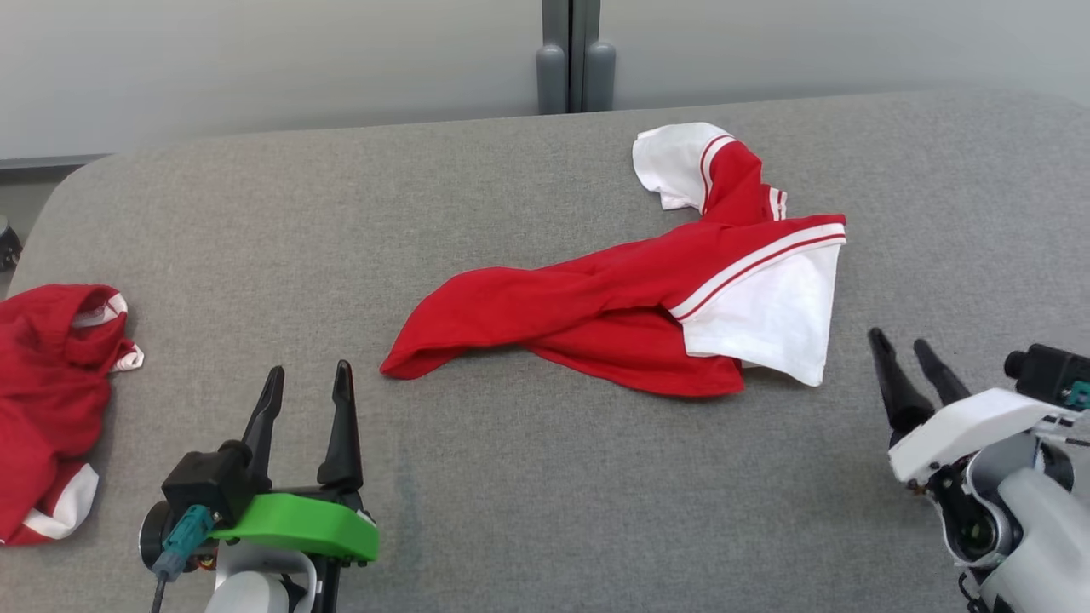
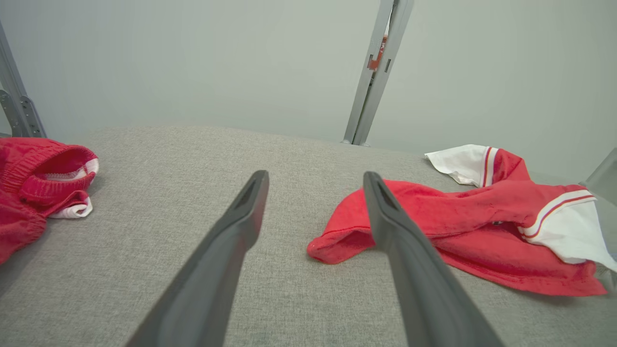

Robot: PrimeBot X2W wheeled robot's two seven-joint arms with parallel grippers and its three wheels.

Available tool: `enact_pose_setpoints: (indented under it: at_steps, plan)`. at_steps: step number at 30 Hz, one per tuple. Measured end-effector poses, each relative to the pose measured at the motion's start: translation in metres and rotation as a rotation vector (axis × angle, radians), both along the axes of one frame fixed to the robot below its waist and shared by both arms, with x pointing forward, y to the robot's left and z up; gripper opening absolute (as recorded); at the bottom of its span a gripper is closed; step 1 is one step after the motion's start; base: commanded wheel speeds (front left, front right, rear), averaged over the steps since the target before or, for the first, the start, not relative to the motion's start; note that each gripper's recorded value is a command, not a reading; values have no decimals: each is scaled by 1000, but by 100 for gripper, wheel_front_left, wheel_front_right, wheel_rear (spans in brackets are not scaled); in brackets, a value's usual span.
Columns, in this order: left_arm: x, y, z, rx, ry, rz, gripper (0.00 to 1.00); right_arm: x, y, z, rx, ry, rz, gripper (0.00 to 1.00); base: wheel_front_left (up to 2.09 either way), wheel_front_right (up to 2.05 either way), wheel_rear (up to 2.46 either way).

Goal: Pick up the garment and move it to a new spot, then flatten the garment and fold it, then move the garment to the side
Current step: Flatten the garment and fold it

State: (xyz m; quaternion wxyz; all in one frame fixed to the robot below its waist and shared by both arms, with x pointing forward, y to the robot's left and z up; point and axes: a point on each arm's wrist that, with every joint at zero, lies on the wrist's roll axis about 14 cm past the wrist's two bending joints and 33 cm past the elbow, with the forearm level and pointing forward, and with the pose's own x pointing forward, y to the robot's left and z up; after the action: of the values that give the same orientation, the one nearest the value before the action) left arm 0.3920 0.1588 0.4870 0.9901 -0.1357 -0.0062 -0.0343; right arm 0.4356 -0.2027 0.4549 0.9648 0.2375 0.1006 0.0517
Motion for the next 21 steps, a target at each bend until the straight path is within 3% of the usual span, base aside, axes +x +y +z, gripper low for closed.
enact_pose_setpoints:
  at_steps: [5, 18, 19, 20, 21]
  plan:
    - [-3, -2, 2, 3, -6, -8, 100, -14, 15, -27, -5, 126, 57, 100, 0, 0, 0]
    - [-6, 8, -9, 8, 26, 20, 100, 4, 46, -66, -27, 359, 129, 100, 0, 0, 0]
    - [-6, 9, -10, 8, 28, 23, 100, 5, 48, -66, -27, 362, 132, 77, 0, 0, 0]
    - [-6, 10, -11, 8, 31, 24, 100, 7, 49, -66, -25, 364, 133, 44, 0, 0, 0]
    - [-7, 11, -12, 7, 34, 28, 100, 8, 50, -67, -25, 368, 134, 23, 0, 0, 0]
